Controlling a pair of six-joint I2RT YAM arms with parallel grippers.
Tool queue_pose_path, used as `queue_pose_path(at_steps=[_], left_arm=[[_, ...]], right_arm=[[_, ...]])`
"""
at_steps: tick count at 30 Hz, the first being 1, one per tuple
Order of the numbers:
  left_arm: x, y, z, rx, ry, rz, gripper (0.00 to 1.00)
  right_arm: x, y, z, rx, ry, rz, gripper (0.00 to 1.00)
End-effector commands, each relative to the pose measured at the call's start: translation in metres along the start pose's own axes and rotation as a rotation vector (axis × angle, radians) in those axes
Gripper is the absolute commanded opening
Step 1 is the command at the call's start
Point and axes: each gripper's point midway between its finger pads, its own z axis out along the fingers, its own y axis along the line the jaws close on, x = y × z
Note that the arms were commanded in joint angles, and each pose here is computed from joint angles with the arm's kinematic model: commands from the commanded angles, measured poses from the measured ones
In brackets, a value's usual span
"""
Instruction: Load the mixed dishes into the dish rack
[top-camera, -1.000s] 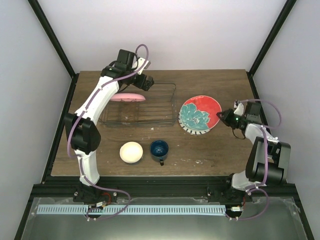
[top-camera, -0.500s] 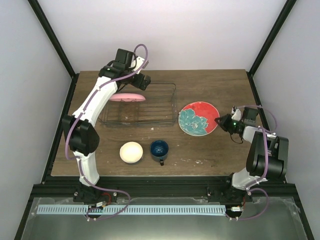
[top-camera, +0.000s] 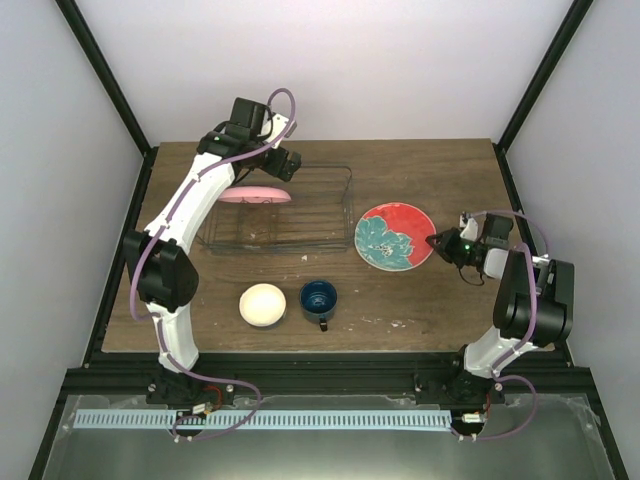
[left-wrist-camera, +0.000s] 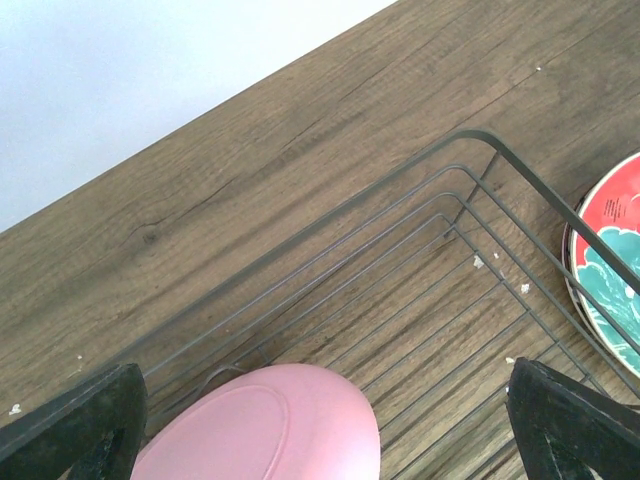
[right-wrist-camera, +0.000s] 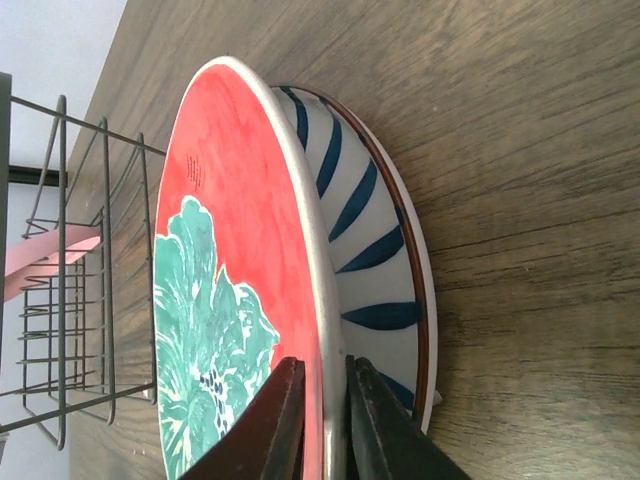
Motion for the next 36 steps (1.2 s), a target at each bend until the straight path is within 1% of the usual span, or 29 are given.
queue_pose_path(at_steps=[1, 10, 13, 16, 22, 23, 26, 29, 30, 33, 36], left_arm=[[-0.002, -0.001, -0.014, 0.002, -0.013, 0.005, 1.0], [-0.001, -0.004, -0.011, 0.017, -0.01, 0.001, 1.0], [-0.001, -0.004, -0.011, 0.022, -0.01, 0.001, 1.0], [-0.001, -0.005, -0.012, 0.023, -0.011, 0.0, 1.0], [0.001, -0.012, -0.019, 0.058, 0.003, -0.014, 1.0], [0.005, -0.015, -0.019, 0.065, 0.013, -0.017, 1.0], [0.019, -0.029, -0.023, 0.08, 0.059, -0.006, 1.0], [0.036, -0.048, -0.029, 0.098, 0.116, 0.004, 1.0], [0.039, -0.055, -0.033, 0.109, 0.127, 0.007, 1.0], [0.07, -0.081, -0.037, 0.156, 0.224, 0.008, 1.0], [0.1, -0.111, -0.044, 0.211, 0.303, 0.012, 1.0]], right_arm=[[-0.013, 0.005, -0.001, 0.008, -0.01, -0.056, 0.14], [-0.013, -0.007, 0.002, 0.069, 0.013, -0.029, 0.16], [-0.013, -0.011, 0.002, 0.098, 0.024, -0.028, 0.23], [-0.014, -0.014, 0.001, 0.123, 0.029, -0.03, 0.32], [-0.018, -0.017, -0.008, 0.198, 0.03, -0.022, 0.4], [-0.02, -0.019, -0.012, 0.232, 0.023, -0.029, 0.41], [-0.031, -0.02, -0.028, 0.336, -0.019, -0.056, 0.5], [-0.043, -0.018, -0.046, 0.421, -0.072, -0.069, 0.53], [-0.047, -0.017, -0.052, 0.445, -0.088, -0.067, 0.53], [-0.059, -0.007, -0.065, 0.5, -0.139, -0.088, 0.54], [-0.069, 0.009, -0.07, 0.502, -0.166, -0.102, 0.54]])
